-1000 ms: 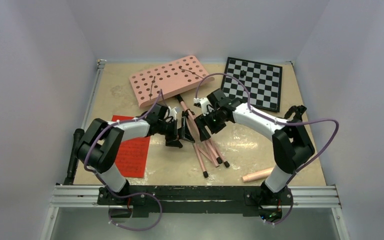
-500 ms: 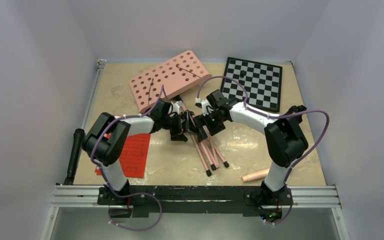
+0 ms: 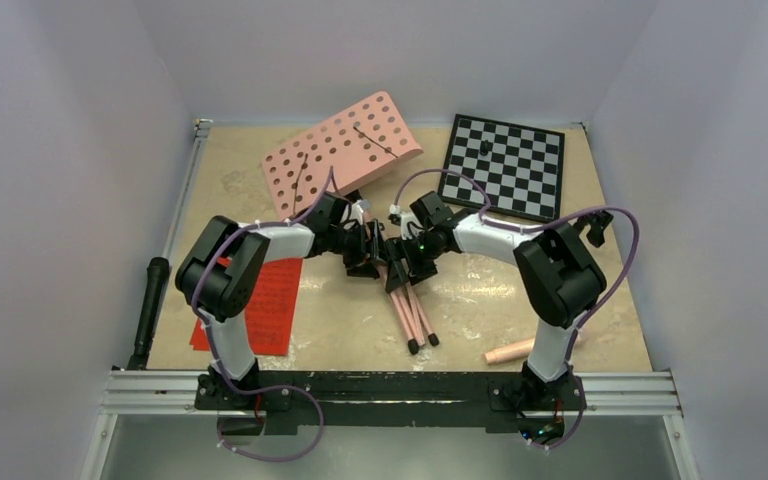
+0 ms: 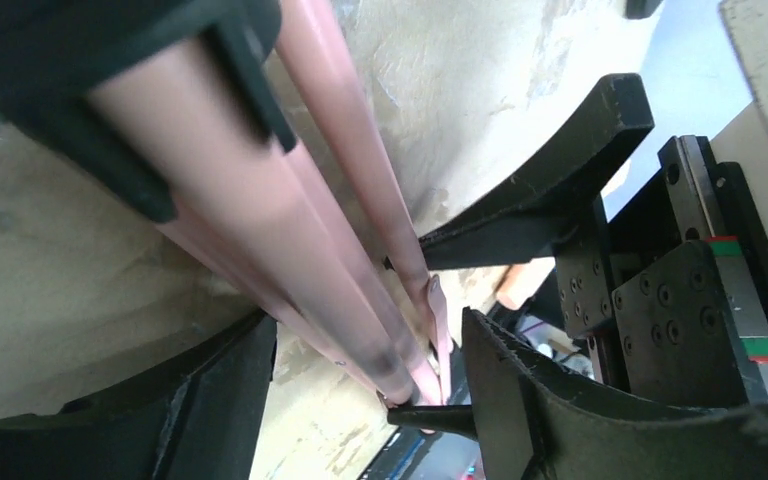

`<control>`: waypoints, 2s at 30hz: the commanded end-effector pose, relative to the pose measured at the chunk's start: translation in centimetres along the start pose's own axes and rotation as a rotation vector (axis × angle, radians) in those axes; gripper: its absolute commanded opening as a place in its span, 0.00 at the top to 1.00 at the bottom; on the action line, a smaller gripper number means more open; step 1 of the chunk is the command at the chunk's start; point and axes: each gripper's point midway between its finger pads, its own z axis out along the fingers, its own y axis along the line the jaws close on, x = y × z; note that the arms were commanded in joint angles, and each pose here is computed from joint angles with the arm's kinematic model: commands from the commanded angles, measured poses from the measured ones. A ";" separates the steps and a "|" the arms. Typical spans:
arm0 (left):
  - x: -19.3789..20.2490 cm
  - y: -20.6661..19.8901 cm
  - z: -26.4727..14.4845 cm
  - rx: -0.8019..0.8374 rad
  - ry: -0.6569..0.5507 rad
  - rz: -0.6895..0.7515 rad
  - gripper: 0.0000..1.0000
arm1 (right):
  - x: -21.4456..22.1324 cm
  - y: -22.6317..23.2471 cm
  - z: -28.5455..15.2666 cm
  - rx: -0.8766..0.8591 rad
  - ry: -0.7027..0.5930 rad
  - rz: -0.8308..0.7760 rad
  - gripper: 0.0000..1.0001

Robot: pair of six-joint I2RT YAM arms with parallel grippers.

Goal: Pack up the instrument practice props

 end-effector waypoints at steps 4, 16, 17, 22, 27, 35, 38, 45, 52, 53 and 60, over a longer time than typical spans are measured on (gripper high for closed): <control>-3.3 -0.7 -1.8 -0.121 -0.025 0.246 0.41 | 1.2 2.0 3.8 0.031 0.041 0.030 0.48; -1.7 -3.3 -2.1 -0.131 0.079 0.380 0.55 | 1.1 11.8 5.3 -0.228 0.019 0.241 0.74; -1.1 -2.9 -2.0 -0.140 0.093 0.371 0.56 | 1.4 12.1 5.7 -0.231 0.026 0.240 0.74; 1.4 -1.5 -2.1 -0.147 0.125 0.264 0.55 | 1.4 12.2 6.0 -0.223 0.032 0.221 0.81; 1.3 -1.7 -2.3 -0.133 0.121 0.295 0.38 | 0.7 10.0 4.3 -0.203 0.040 0.072 0.77; 0.0 -3.4 -4.7 -0.145 0.040 0.358 0.01 | -0.7 8.7 -1.3 -0.266 0.008 -0.018 0.01; -0.5 -4.8 -6.4 -0.140 -0.005 0.442 0.01 | -1.4 9.1 -4.0 -0.254 -0.021 -0.072 0.01; 0.4 -7.5 -12.6 -0.113 -0.013 0.546 0.01 | -4.7 9.8 -12.1 -0.171 -0.185 -0.230 0.01; -2.8 -9.1 -19.9 -0.245 -0.262 0.886 0.01 | -8.3 9.6 -22.2 0.149 -0.485 -0.258 0.01; -3.7 -8.8 -21.0 -0.283 -0.300 0.907 0.01 | -8.4 8.9 -23.7 0.217 -0.524 -0.218 0.01; -7.3 -6.9 -26.3 -0.490 -0.461 0.882 0.01 | -7.7 7.7 -31.1 0.418 -0.756 -0.189 0.01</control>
